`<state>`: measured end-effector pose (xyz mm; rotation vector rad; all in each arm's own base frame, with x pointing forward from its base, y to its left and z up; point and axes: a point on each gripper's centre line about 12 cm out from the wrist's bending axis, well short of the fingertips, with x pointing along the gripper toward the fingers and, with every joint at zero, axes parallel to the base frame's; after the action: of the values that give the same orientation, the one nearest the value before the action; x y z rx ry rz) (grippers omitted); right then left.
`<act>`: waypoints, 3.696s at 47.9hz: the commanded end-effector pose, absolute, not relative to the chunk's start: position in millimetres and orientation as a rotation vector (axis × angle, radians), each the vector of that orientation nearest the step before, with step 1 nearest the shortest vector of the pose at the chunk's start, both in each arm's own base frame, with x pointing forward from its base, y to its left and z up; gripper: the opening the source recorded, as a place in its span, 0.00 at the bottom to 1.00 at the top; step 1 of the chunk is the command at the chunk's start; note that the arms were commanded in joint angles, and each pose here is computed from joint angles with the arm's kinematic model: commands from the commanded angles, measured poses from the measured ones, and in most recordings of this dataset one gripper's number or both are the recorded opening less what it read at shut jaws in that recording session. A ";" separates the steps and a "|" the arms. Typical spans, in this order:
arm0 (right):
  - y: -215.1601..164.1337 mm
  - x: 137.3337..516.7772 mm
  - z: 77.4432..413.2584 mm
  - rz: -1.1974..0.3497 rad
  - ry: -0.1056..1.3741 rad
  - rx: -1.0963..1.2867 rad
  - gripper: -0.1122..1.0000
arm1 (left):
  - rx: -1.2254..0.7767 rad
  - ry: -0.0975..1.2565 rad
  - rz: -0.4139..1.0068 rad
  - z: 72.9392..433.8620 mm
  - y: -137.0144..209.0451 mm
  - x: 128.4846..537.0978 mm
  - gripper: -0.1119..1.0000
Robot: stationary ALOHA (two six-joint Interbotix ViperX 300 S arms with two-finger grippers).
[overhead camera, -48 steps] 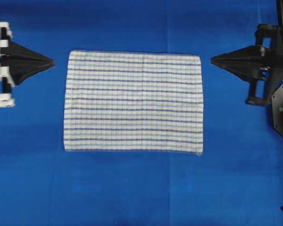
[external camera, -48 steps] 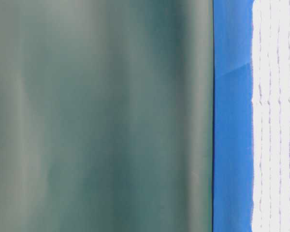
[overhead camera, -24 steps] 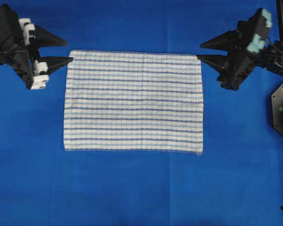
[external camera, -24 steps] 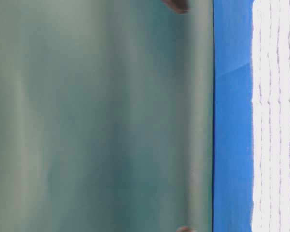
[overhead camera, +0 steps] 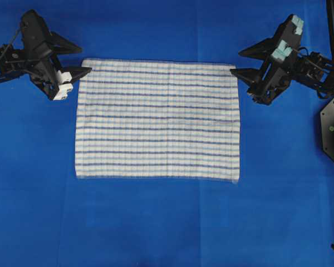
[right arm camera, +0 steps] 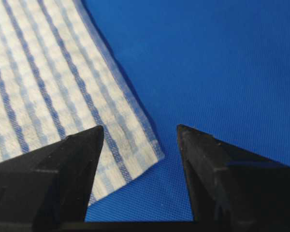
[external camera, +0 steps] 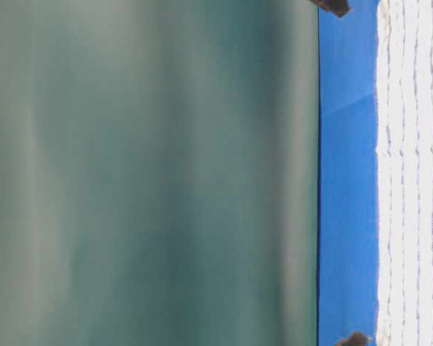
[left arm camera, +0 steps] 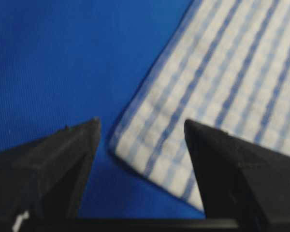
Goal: Fold the blue towel.
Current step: 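Move both grippers to the towel's top corners and grasp them, then lift the top corners and fold them down toward the bottom edge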
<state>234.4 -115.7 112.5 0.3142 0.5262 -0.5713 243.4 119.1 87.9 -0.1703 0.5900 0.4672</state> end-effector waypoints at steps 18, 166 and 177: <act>-126.0 241.6 81.4 -0.634 0.567 0.334 0.70 | -0.192 0.596 0.496 74.3 127.7 247.0 0.61; 52.4 242.7 141.3 -0.086 0.607 0.509 0.13 | -0.241 0.562 -0.114 131.5 -53.9 246.9 0.14; 55.3 243.8 140.6 -0.077 0.615 0.506 0.13 | -0.240 0.577 -0.110 129.9 -53.3 245.6 0.15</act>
<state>238.7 52.3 133.9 0.5023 0.6383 -0.0897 241.8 -51.7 124.7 -0.2395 0.5946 -0.1033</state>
